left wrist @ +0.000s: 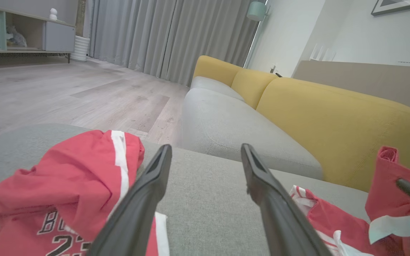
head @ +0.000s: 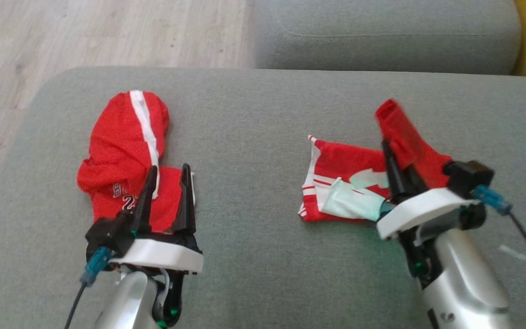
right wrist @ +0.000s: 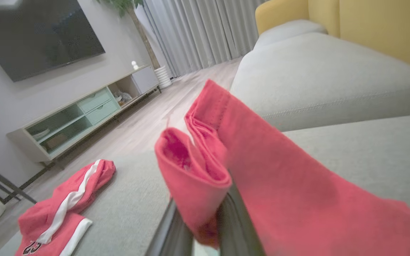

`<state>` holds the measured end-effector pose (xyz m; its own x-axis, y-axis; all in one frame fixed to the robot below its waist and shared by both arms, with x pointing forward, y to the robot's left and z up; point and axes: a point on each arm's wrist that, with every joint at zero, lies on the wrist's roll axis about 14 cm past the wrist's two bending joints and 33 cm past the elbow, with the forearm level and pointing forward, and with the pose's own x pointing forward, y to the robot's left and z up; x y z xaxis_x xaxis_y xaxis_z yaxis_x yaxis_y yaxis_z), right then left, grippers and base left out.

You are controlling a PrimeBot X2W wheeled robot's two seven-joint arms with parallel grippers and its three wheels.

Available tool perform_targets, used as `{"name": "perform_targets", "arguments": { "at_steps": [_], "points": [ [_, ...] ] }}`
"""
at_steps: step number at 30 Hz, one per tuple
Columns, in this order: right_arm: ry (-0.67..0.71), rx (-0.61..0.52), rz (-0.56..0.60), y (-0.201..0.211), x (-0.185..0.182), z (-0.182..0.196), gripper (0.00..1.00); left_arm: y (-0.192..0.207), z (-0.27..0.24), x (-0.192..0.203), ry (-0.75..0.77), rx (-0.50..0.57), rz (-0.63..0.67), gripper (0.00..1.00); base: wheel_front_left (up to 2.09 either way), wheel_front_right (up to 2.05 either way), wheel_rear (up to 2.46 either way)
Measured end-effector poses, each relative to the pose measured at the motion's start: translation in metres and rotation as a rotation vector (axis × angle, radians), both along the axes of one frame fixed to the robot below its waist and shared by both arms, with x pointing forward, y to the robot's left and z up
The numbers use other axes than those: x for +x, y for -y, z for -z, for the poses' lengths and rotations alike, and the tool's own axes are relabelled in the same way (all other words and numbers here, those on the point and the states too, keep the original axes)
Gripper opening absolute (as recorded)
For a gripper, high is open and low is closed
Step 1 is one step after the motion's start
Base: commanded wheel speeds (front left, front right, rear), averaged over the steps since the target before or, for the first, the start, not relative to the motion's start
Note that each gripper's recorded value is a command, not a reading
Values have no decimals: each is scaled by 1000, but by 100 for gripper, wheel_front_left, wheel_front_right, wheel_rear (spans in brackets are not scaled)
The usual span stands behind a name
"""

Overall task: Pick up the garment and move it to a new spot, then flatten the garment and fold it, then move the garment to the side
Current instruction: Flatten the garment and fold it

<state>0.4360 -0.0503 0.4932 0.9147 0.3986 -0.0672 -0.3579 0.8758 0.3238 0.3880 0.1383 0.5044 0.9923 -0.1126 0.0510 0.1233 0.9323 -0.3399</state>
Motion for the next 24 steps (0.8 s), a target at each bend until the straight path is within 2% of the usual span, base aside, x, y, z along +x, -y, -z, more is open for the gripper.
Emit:
{"name": "perform_targets", "arguments": {
  "at_steps": [8, 13, 17, 18, 19, 22, 24],
  "points": [
    [-78, -30, -130, -43, -11, 38, 0, -8, 6, -1, -22, -10, -22, 100, 0, 0, 0],
    [-92, -34, -160, -55, -7, 46, 0, -11, 8, 2, -27, -6, -30, 100, 0, 0, 0],
    [-113, -87, -198, -62, -5, 61, 0, -15, 13, 3, -43, -2, -44, 100, 0, 0, 0],
    [-123, -99, -208, -64, -6, 65, 5, -16, 15, 3, -48, -2, -47, 100, 0, 0, 0],
    [-133, -112, -215, -64, -7, 70, 99, -18, 16, 3, -51, -2, -51, 100, 0, 0, 0],
    [-148, -158, -269, -73, -15, 81, 100, -21, 17, 4, -55, 0, -59, 100, 0, 0, 0],
    [-135, -141, -307, -85, -20, 76, 100, -21, 17, 4, -53, 0, -59, 100, 0, 0, 0]
  ]
}}
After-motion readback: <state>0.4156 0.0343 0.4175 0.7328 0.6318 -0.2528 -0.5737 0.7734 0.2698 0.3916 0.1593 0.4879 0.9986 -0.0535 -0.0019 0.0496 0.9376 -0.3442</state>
